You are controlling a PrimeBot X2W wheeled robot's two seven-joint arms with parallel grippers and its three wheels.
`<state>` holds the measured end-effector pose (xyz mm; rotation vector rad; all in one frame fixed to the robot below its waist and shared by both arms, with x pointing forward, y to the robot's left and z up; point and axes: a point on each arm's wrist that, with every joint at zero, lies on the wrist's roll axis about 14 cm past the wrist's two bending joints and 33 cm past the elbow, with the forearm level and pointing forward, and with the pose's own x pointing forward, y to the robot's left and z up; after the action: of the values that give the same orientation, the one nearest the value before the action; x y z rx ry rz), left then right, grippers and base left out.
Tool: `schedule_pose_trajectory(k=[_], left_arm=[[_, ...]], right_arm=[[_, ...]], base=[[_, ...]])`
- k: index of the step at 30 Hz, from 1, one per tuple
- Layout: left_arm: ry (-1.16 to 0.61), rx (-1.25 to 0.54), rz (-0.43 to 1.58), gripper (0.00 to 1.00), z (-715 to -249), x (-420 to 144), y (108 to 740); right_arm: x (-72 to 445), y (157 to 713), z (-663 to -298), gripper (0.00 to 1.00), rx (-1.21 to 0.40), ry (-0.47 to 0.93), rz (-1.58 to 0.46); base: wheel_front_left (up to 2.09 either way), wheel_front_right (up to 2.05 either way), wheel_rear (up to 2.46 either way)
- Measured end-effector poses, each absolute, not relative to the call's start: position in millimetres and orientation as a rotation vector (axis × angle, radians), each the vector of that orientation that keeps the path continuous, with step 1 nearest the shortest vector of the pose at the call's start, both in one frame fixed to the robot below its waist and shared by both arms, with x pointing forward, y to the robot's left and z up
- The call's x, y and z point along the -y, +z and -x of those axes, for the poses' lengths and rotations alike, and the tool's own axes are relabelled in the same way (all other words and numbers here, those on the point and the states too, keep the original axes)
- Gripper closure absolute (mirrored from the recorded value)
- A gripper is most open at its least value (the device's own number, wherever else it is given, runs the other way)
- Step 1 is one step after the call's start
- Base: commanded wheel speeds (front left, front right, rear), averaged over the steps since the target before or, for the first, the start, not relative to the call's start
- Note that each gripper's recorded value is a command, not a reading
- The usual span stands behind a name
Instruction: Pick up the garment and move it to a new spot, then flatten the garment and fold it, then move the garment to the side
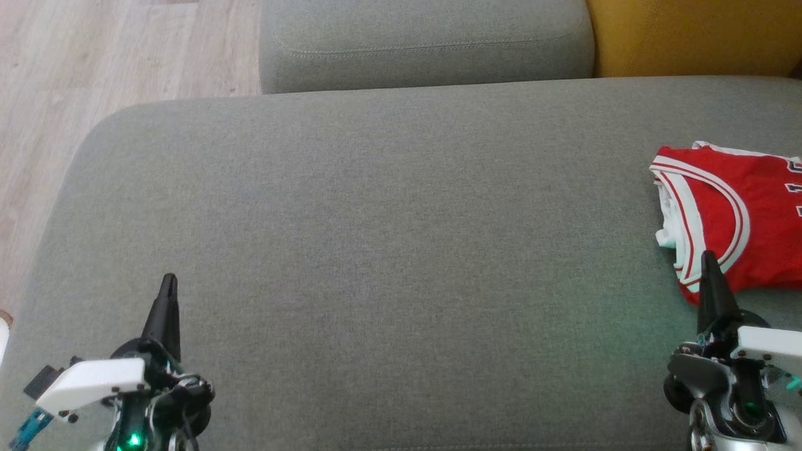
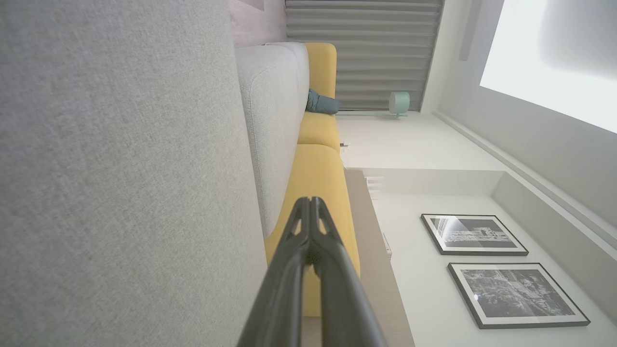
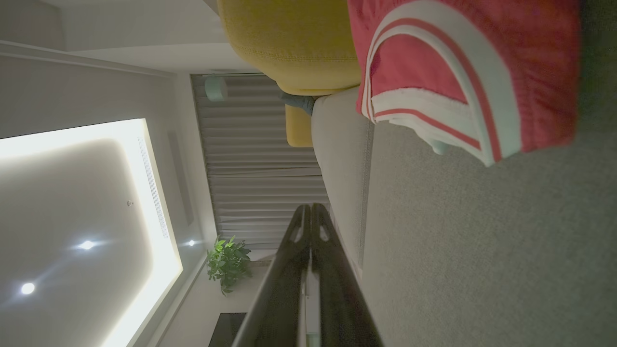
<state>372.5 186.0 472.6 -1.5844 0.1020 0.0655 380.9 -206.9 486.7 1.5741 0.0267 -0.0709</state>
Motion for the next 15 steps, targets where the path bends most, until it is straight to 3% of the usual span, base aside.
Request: schedule_pose_trajectory(k=[15], left_arm=[[0.065, -0.102, 1.584, 1.0, -372.5, -186.0, 472.7]], right_arm=[[206.9, 486.7, -380.9, 1.0, -0.027, -0.071, -1.574]], base=[[0.0, 0.0, 0.0]])
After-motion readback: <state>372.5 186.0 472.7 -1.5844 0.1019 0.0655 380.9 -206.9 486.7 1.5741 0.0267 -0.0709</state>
